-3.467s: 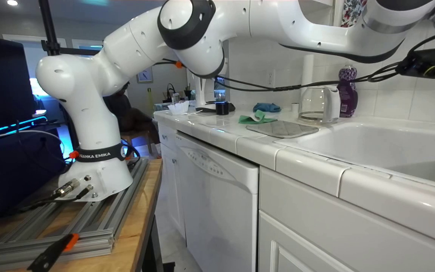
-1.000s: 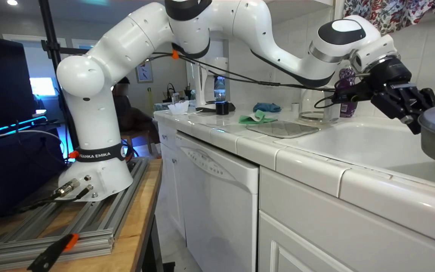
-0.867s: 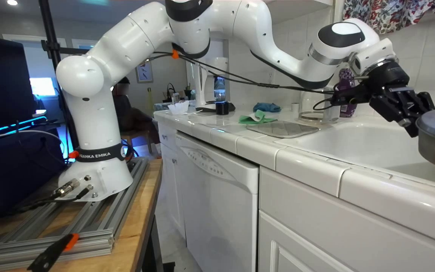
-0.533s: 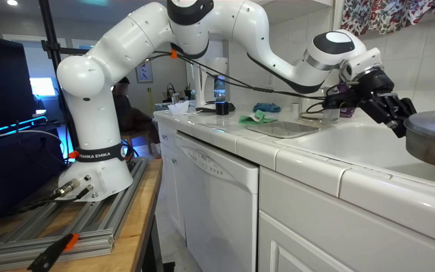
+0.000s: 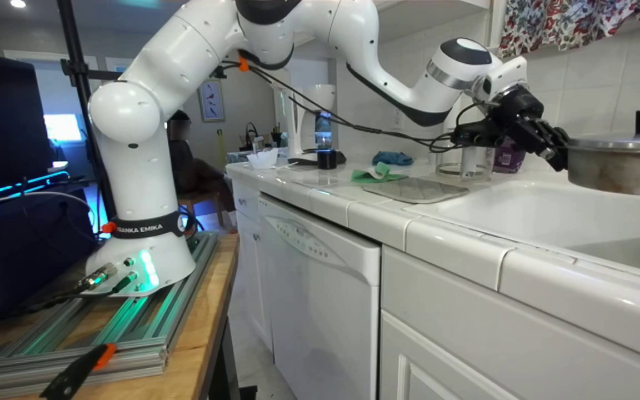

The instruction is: Pick up the cloth and the pot, then put them on the left side of the counter

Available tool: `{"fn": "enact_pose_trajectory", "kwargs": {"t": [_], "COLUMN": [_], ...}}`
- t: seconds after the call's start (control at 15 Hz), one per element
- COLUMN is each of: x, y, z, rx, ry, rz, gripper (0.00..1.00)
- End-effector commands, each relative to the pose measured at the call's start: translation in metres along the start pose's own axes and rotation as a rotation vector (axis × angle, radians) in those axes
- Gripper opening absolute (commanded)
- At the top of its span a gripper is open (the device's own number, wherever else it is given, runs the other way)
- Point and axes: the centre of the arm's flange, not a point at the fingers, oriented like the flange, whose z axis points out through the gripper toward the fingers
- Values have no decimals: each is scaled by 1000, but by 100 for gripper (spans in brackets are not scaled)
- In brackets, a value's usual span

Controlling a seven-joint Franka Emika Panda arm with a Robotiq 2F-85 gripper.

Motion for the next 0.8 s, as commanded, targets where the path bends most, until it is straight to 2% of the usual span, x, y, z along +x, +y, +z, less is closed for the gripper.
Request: {"fn": "enact_pose_trajectory", "kwargs": {"t": [0.0, 0.33, 0.73], "x": [-5, -16, -42], "y": [24, 29, 62], "z": [-19, -27, -22], "rx": [16, 40, 15], "ry": [2, -9, -14], "rz": [-15, -87, -144], "gripper": [14, 14, 14]}}
